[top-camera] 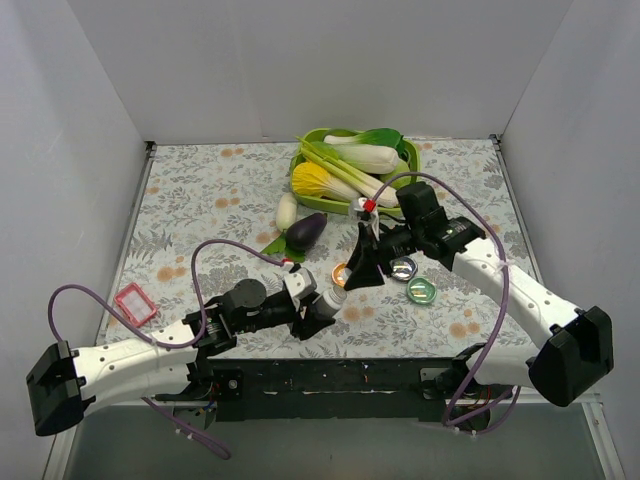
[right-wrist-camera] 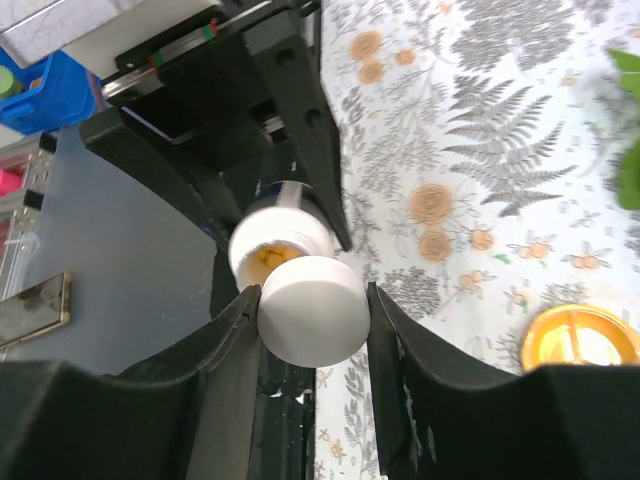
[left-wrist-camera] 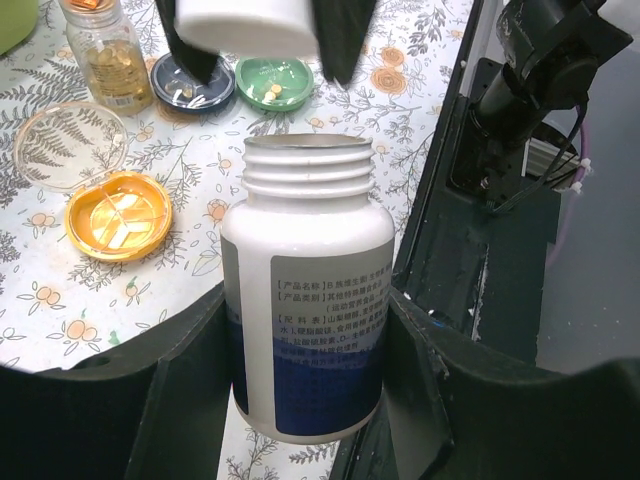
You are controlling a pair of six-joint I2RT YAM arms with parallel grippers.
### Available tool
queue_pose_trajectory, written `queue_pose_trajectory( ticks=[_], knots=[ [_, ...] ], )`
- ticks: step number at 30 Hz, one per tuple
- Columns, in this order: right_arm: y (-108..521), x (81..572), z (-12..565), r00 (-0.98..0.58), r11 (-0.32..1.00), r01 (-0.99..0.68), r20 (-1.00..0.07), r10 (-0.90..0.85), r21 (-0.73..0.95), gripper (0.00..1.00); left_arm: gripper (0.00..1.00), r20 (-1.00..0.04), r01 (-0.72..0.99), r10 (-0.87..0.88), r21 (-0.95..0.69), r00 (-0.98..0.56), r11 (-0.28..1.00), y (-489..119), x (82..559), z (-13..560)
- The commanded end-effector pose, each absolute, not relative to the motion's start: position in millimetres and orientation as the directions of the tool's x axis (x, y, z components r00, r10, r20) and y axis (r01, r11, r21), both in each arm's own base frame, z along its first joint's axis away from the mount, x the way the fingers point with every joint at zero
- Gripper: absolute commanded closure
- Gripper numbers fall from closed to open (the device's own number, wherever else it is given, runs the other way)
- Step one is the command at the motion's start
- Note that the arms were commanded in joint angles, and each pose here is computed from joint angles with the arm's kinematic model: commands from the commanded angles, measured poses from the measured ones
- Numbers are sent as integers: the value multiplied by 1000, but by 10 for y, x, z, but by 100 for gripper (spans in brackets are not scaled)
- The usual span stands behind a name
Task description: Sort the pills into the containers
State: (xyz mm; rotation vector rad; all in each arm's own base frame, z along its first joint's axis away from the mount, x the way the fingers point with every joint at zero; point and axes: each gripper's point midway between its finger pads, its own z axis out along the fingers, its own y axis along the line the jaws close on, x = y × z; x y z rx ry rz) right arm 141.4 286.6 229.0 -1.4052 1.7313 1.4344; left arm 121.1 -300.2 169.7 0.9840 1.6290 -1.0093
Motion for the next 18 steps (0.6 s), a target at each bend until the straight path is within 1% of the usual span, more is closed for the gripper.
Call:
queue_pose_trajectory(
  ticks=[1,3,4,5,6,7,8,9,10,11,13,14,16,17,18],
  knots=[
    [2722,1610,2626,-300,-88,-936,-905,-303,340,85,100,-975,930,86,-166,-204,328,-2995,1219,1901],
    [2665,1714,2603,-300,-46,-944,-905,-301,328,85,100,-977,929,72,-167,-201,330,-2982,1221,1935],
    [2614,1823,2563,-298,2,-950,-906,-302,311,85,100,-978,929,61,-168,-199,330,-2981,1222,1956],
    [2543,2038,2450,-296,123,-955,-897,-329,270,85,100,-979,925,42,-174,-199,338,-2973,1239,2002],
    [2464,2211,2373,-303,216,-947,-889,-343,239,84,100,-980,923,29,-176,-198,341,-2968,1246,2028],
    [2271,2439,2233,-343,344,-913,-871,-352,220,84,100,-981,923,7,-178,-192,340,-2973,1252,2078],
    [2035,2700,2078,-375,494,-855,-846,-380,157,84,100,-982,920,-9,-181,-190,346,-2967,1269,2107],
    [1858,2846,1993,-403,571,-810,-834,-376,134,83,100,-981,919,-25,-188,-191,347,-2964,1269,2130],
    [1541,3022,1889,-452,668,-735,-818,-356,116,83,100,-982,918,-49,-190,-185,348,-2964,1284,2184],
    [1285,3110,1680,-493,733,-676,-783,-380,69,82,100,-981,917,-62,-193,-183,350,-2963,1293,2208],
    [844,3231,1471,-552,817,-577,-748,-368,24,81,100,-979,908,-91,-205,-184,366,-2948,1344,2251],
    [635,3225,1250,-600,848,-530,-704,-380,-7,81,100,-979,906,-98,-204,-180,370,-2945,1363,2269],
    [333,3306,1092,-612,870,-485,-676,-410,-88,79,100,-978,904,-115,-207,-176,374,-2936,1392,2308],
    [136,3307,933,-659,891,-443,-639,-397,-97,79,100,-977,903,-124,-207,-172,376,-2930,1407,2335],
    [50,3302,851,-675,893,-438,-617,-404,-105,78,100,-976,903,-133,-208,-169,377,-2918,1424,2364]
  ],
)
